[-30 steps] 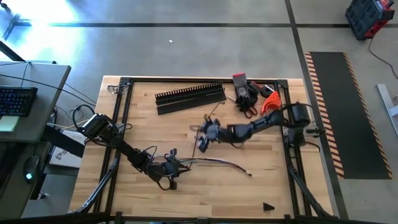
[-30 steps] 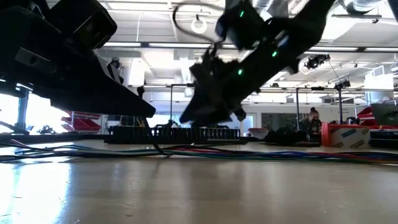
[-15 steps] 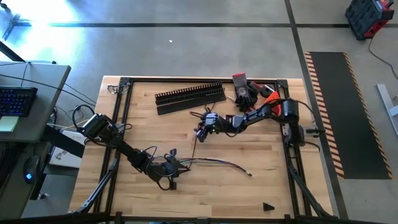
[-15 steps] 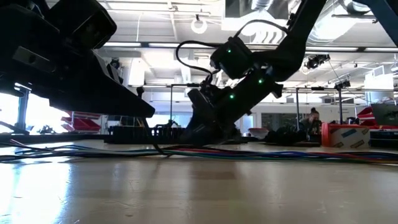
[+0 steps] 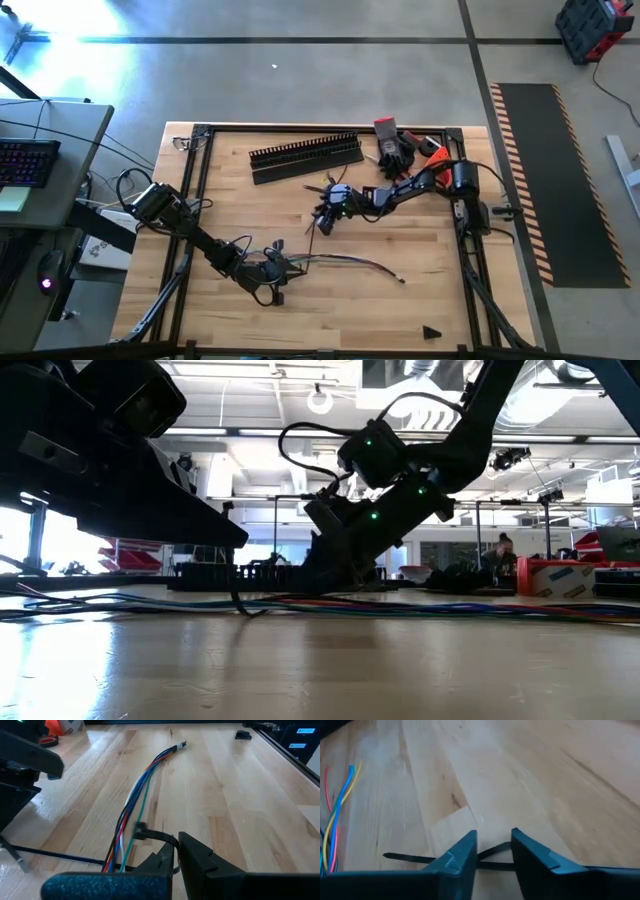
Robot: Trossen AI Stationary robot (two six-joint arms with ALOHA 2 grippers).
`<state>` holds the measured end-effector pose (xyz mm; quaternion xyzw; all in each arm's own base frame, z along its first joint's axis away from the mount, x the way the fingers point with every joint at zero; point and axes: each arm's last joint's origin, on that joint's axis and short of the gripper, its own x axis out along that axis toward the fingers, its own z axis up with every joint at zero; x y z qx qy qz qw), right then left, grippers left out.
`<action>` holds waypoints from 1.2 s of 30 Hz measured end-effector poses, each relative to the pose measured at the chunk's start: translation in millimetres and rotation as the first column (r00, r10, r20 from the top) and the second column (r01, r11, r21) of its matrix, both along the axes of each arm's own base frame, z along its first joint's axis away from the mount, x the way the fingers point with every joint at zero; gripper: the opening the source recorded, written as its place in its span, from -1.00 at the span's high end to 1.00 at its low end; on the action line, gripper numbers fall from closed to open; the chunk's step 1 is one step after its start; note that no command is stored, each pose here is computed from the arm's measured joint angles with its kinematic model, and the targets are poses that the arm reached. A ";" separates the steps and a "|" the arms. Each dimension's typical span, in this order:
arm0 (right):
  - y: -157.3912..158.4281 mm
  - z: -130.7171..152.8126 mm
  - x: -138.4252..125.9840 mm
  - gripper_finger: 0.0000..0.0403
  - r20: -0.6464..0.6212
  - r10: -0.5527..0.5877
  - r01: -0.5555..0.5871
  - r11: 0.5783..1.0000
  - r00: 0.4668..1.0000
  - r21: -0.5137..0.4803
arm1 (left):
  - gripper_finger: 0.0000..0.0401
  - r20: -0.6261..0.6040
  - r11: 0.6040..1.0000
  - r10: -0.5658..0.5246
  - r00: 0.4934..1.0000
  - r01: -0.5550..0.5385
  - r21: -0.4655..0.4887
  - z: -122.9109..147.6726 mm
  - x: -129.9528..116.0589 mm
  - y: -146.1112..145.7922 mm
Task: Ziptie cables
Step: Wrap the top black zip tie around the colored cable bundle
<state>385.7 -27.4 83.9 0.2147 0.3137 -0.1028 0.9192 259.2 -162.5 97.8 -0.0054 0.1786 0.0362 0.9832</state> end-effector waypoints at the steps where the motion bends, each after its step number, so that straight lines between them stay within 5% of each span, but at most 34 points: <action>1: 1.3 -0.2 -0.1 0.59 -0.001 0.010 -0.010 1.000 1.000 -0.008 | 1.00 0.000 1.000 0.001 1.000 -0.001 0.000 0.0 0.0 0.0; 8: 11.1 -0.5 0.6 0.97 -0.005 0.056 -0.056 0.993 0.998 -0.103 | 1.00 0.000 1.000 0.004 1.000 -0.004 -0.005 0.0 0.0 0.1; 20: 30.4 8.0 6.7 1.00 0.076 0.106 -0.079 0.953 0.992 -0.292 | 1.00 0.003 1.000 0.005 1.000 -0.005 -0.006 0.3 0.2 0.1; 36: 86.9 42.8 4.4 1.00 0.113 0.222 -0.098 0.756 0.969 -0.647 | 1.00 0.017 1.000 -0.019 1.000 0.019 0.018 4.3 4.0 -2.7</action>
